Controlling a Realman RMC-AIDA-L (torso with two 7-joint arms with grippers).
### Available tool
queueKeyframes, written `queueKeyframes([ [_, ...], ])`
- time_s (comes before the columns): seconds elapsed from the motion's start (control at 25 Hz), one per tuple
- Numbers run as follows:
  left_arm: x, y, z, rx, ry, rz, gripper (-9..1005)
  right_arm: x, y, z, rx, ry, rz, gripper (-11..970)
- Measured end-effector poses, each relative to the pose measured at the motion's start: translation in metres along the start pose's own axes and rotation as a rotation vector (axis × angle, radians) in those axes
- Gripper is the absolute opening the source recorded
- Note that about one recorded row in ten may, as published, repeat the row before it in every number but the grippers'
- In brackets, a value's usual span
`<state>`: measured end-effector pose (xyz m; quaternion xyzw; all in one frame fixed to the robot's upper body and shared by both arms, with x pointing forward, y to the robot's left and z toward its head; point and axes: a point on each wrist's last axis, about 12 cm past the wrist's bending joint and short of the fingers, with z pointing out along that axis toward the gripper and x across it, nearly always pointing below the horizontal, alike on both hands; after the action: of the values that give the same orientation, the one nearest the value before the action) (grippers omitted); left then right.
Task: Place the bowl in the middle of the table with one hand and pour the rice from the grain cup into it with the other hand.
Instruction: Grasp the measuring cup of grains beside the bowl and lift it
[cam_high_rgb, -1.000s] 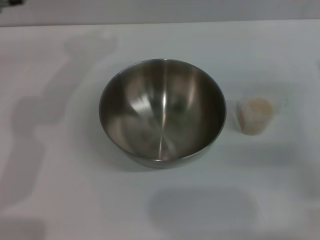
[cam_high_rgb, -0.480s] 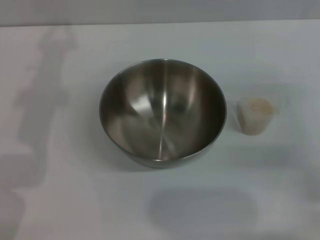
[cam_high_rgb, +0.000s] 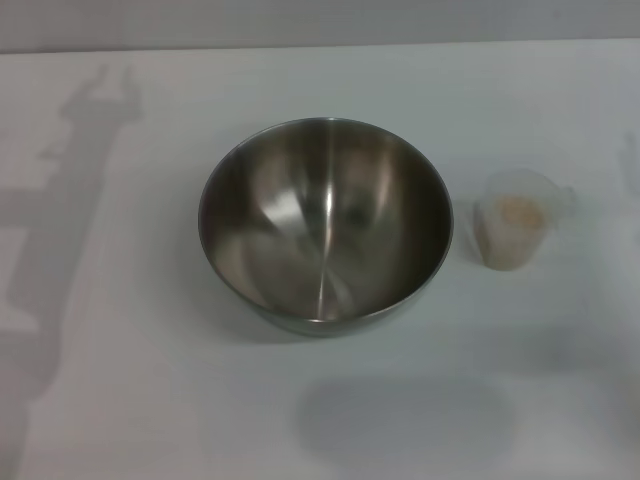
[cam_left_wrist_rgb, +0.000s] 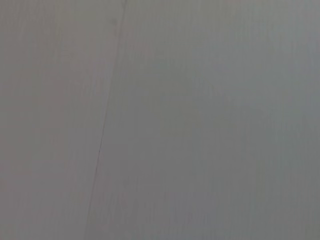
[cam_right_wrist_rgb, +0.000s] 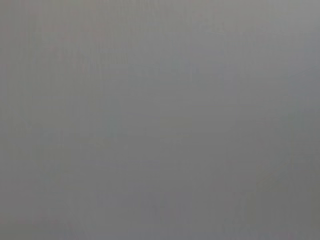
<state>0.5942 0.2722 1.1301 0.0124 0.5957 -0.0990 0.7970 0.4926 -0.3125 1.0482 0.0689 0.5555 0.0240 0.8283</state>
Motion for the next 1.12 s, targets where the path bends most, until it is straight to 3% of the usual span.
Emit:
queueKeyframes([
  [0.52,0.003,0.007,0.002,-0.007,0.040,0.005,314,-0.005,0.002,-0.082,-0.055,0.083,0.047,761],
  [0.6,0.004,0.008,0.003,-0.014,0.052,0.008,492,-0.003,0.003,-0.090,-0.061,0.110,0.047,761],
  [0.84,0.007,0.008,0.010,-0.018,0.083,0.015,731,0.003,0.006,-0.105,-0.096,0.193,0.038,759],
  [1.12,0.007,0.009,0.013,-0.028,0.079,0.039,725,0.010,0.008,-0.113,-0.104,0.263,-0.027,758],
])
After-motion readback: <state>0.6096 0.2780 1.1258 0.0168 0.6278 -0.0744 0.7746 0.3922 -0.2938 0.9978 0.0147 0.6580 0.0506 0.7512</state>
